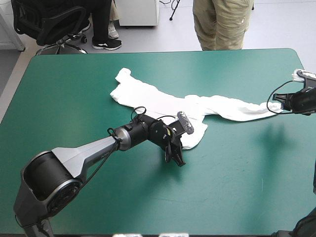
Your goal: Fold the cloth
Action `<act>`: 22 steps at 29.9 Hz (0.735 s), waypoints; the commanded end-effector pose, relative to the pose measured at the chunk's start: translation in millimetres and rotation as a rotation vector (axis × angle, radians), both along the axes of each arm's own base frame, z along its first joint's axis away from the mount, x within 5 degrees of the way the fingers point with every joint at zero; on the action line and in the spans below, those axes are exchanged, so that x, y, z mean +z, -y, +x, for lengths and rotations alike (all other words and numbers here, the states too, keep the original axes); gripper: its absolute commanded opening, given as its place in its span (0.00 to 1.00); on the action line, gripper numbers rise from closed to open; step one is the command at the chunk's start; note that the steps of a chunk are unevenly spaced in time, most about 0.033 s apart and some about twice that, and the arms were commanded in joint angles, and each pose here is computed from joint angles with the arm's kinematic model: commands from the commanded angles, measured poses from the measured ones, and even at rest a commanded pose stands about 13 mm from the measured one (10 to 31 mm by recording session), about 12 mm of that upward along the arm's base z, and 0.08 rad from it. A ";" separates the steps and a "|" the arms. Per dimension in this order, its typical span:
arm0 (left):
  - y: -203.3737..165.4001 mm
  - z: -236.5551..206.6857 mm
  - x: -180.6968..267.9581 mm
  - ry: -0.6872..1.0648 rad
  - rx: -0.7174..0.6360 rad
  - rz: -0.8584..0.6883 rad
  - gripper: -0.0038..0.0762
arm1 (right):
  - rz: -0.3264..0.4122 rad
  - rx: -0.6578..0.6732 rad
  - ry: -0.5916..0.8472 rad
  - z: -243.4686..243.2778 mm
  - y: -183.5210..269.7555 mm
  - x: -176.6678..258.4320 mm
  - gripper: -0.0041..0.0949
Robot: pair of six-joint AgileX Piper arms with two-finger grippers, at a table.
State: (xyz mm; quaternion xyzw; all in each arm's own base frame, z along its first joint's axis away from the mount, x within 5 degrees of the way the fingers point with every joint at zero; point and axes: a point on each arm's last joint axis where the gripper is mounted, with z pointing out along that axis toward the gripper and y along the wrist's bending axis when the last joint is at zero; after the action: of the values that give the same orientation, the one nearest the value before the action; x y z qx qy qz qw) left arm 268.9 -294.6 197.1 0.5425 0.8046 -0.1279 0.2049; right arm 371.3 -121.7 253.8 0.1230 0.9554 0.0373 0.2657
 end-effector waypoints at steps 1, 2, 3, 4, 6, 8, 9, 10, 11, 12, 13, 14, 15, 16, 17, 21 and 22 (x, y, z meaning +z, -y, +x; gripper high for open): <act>3.4 -20.3 -7.5 -0.167 -0.004 0.029 0.04 | -0.021 -0.027 0.089 8.7 6.4 8.5 0.42; 3.5 -20.2 -7.4 -0.166 -0.004 0.027 0.04 | -0.017 -0.027 0.078 10.3 7.1 3.6 0.42; 3.5 -20.2 -7.4 -0.166 -0.004 0.027 0.04 | -0.009 -0.028 0.064 12.4 7.7 -2.8 0.41; 3.5 -20.1 -7.4 -0.165 -0.003 0.027 0.04 | -0.002 -0.025 0.052 14.2 8.0 -8.5 0.42; 3.8 -19.7 -7.3 -0.160 -0.004 0.024 0.04 | 0.016 -0.017 0.036 17.2 7.9 -17.7 0.42; 3.8 -19.7 -7.3 -0.160 -0.004 0.024 0.04 | 0.028 -0.006 0.039 19.6 7.3 -22.3 0.42; 3.8 -19.7 -7.3 -0.160 -0.004 0.024 0.04 | 0.037 -0.004 0.041 20.8 6.9 -24.4 0.42; 3.8 -19.7 -7.3 -0.160 -0.004 0.024 0.04 | 0.042 -0.003 0.046 21.8 6.7 -24.6 0.42; 3.8 -19.7 -7.3 -0.160 -0.004 0.024 0.04 | 0.041 -0.007 0.051 22.5 7.1 -24.9 0.42; 3.8 -19.7 -7.3 -0.160 -0.004 0.024 0.04 | 0.038 -0.005 0.059 23.0 7.3 -24.6 0.42; 3.8 -19.7 -7.3 -0.160 -0.004 0.024 0.04 | 0.037 0.001 0.067 23.6 7.0 -24.1 0.42; 3.8 -19.7 -7.3 -0.160 -0.004 0.024 0.04 | 0.035 -0.001 0.075 24.3 7.3 -23.7 0.42; 3.7 -19.8 -7.3 -0.162 -0.004 0.025 0.04 | 0.032 -0.003 0.079 24.5 7.6 -23.5 0.42; 3.7 -19.8 -7.3 -0.162 -0.002 0.025 0.04 | 0.030 -0.004 0.085 25.0 7.8 -23.2 0.42; 3.7 -19.8 -7.3 -0.162 -0.002 0.025 0.04 | 0.028 -0.007 0.091 25.4 8.1 -22.9 0.42; 3.9 -19.5 -7.2 -0.160 0.000 0.022 0.04 | 0.028 -0.003 0.091 27.5 8.8 -27.5 0.41; 4.1 -19.1 -7.1 -0.156 0.002 0.019 0.04 | 0.030 -0.002 0.090 28.2 8.9 -29.4 0.41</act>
State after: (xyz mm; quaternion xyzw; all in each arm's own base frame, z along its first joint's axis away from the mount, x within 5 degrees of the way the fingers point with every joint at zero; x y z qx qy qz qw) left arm 268.9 -294.8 196.8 0.5422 0.8047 -0.1285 0.2049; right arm 397.0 -126.9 203.3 0.1297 0.9530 0.0661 0.2658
